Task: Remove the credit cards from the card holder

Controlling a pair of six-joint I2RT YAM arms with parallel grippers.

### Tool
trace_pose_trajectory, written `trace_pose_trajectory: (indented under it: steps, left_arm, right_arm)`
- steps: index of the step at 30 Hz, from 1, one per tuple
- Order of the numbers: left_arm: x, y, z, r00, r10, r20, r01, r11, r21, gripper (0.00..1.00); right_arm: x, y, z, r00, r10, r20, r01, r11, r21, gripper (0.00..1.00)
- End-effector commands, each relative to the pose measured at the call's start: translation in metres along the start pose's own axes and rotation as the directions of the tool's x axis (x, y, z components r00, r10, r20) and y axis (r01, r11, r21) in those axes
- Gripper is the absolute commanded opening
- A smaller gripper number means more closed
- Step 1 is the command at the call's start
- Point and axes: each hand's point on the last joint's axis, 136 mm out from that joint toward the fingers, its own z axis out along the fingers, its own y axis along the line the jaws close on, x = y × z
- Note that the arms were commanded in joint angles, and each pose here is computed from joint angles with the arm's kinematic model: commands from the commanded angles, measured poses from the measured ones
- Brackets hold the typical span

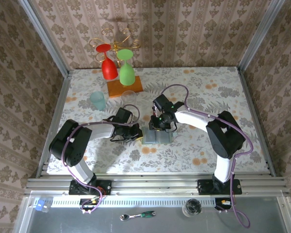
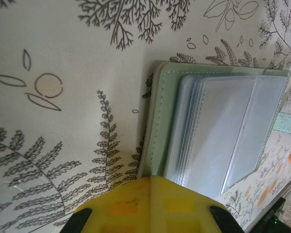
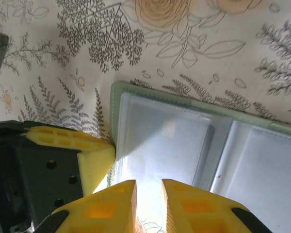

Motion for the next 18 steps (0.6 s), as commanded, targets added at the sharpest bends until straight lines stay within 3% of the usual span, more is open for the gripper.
trace_pose_trajectory:
  steps: [1,18]
  left_arm:
    - [0.007,0.009,0.004,1.0,-0.022,-0.02,0.022,1.0,-0.017,0.03]
    - [0.007,0.011,0.006,0.999,-0.027,-0.028,0.026,0.999,-0.023,0.03]
  right_arm:
    - [0.011,0.002,0.011,0.998,0.048,-0.035,-0.049,0.998,-0.034,0.21]
    - [0.017,0.001,0.03,0.99,0.119,-0.073,-0.123,0.99,-0.062,0.24]
